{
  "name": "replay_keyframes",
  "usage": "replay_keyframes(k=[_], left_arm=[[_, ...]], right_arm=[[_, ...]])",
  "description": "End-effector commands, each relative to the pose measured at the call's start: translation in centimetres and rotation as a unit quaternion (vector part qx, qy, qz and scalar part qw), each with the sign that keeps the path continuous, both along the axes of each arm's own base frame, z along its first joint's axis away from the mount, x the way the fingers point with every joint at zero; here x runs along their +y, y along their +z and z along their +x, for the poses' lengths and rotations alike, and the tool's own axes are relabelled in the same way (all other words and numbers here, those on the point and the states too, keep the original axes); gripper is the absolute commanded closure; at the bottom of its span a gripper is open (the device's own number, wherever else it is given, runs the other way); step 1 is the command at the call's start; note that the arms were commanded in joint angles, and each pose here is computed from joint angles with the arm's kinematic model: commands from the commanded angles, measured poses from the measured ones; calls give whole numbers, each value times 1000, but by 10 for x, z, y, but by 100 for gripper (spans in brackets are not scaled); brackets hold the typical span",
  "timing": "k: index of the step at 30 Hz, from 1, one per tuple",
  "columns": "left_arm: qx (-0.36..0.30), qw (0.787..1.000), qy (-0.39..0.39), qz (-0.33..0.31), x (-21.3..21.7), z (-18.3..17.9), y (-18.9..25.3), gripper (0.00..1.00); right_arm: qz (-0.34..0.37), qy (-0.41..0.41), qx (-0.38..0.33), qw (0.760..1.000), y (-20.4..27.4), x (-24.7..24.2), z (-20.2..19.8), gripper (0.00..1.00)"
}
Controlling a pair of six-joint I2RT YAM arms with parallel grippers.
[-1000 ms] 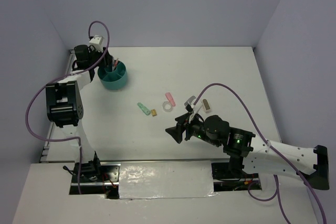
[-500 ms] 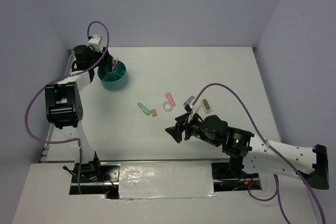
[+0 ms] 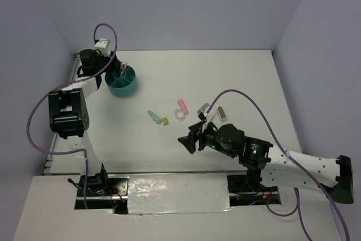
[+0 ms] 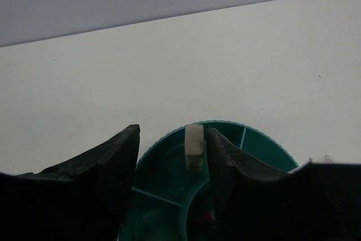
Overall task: Sort the stationery into containers
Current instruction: Place the stationery in the storage box.
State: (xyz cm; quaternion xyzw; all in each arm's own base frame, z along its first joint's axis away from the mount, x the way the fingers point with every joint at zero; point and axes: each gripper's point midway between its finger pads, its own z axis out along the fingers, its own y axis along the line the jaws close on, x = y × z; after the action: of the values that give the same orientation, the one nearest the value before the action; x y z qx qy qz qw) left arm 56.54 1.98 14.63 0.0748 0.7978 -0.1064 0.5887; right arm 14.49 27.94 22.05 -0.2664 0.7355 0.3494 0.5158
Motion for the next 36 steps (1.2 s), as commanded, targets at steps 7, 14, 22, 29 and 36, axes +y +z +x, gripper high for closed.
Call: replay_keyframes(k=[7, 14, 22, 29, 36], left_arm=[[-56, 998, 8, 6, -2, -1, 43, 36], [-69, 998, 16, 4, -4, 0, 63, 34], [-67, 988, 137, 0, 15, 7, 138, 1], [-17, 955, 296, -33, 25, -40, 244, 1], [57, 967, 184, -167, -38, -157, 249, 1]], right_arm=[[18, -6, -17, 1000, 23, 2, 5, 26], [12, -13, -16, 1000, 21, 1, 7, 27], [-44, -108, 92, 989, -20, -11, 75, 26], [-161, -111, 181, 964, -82, 19, 113, 37], [-205, -126, 203, 949, -96, 62, 119, 47]])
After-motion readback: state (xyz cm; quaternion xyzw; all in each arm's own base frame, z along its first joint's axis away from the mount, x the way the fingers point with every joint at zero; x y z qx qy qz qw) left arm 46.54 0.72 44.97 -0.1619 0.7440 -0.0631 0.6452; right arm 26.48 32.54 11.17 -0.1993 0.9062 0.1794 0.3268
